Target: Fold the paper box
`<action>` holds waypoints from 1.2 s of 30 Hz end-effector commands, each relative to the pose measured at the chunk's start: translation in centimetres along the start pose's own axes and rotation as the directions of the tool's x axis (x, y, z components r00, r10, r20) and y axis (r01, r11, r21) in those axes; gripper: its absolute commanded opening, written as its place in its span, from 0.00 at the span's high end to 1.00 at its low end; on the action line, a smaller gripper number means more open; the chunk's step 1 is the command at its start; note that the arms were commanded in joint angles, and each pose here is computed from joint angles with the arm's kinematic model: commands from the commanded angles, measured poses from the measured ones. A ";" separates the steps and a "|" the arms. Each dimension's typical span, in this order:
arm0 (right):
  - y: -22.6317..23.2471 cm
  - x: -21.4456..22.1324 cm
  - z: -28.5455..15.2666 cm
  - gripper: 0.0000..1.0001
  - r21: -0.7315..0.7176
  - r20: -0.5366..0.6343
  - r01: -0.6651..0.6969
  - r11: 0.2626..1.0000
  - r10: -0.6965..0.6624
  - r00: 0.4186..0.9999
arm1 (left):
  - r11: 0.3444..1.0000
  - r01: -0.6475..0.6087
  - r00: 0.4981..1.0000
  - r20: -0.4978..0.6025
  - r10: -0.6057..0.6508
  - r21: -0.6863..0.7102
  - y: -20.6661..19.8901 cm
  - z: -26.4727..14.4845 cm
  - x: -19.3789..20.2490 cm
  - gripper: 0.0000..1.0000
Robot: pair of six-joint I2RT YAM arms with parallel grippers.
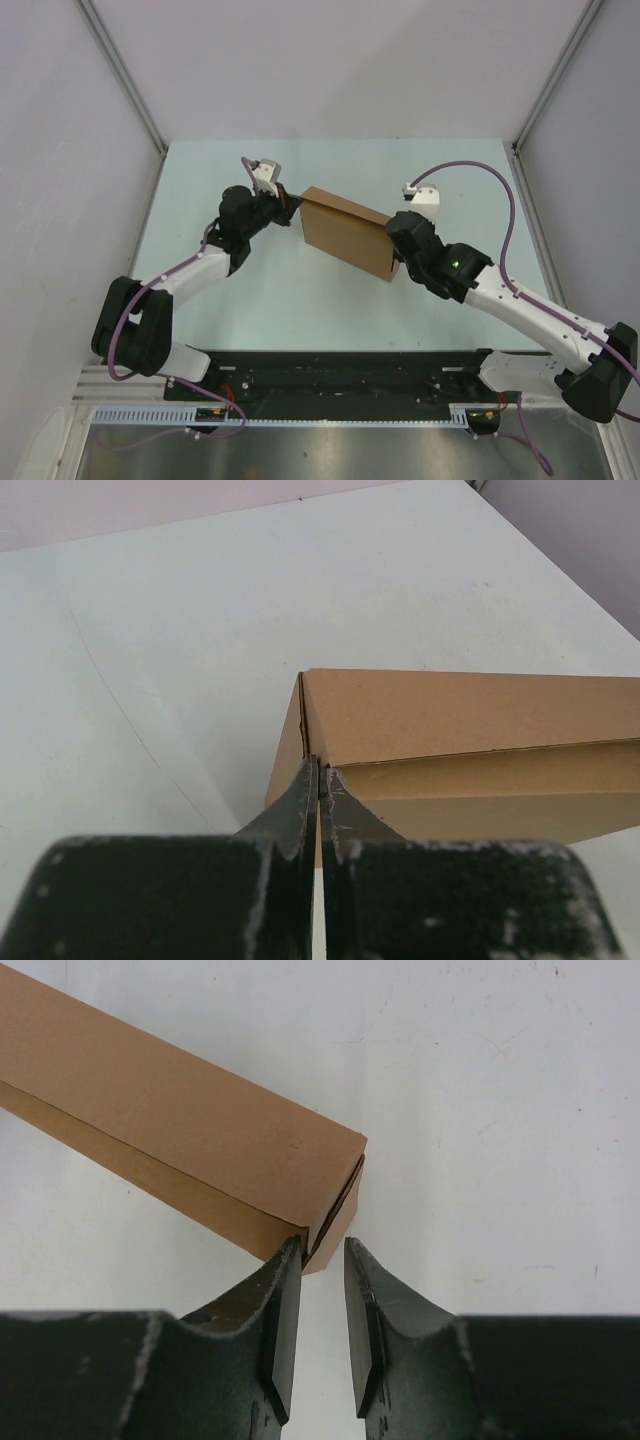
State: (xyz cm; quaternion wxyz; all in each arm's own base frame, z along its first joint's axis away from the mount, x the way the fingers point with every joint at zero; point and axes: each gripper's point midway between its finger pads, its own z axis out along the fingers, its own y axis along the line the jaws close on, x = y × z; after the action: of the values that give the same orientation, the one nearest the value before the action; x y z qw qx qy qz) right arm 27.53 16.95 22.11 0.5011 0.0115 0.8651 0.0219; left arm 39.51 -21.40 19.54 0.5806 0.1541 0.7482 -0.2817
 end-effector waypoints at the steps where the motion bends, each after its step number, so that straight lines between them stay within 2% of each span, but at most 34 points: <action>1: -0.1 -2.5 -0.2 0.74 0.016 0.071 -0.045 0.999 0.044 0.997 | 0.999 0.010 0.988 -0.155 -0.016 -0.037 0.7 -0.9 4.1 1.00; 9: 0.0 -2.9 0.1 0.85 0.029 0.089 -0.045 0.999 0.042 0.995 | 1.000 0.004 0.987 -0.160 -0.009 -0.029 0.4 -0.9 4.1 1.00; 14: -0.1 -2.9 0.3 1.00 0.038 0.092 -0.042 0.998 0.039 0.995 | 1.000 0.000 0.988 -0.158 -0.004 -0.025 0.3 -0.9 3.9 1.00; 36: -1.5 1.7 1.3 1.00 0.089 -0.006 -0.019 0.996 0.020 1.000 | 0.999 0.002 0.983 -0.185 -0.008 -0.032 0.4 -0.9 5.1 1.00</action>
State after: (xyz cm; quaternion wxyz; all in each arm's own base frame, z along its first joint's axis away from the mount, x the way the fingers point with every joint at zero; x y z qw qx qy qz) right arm 28.41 16.34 20.97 0.5053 0.0292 0.8624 -0.0076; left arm 39.12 -21.82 19.59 0.5781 0.1674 0.7484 -0.2788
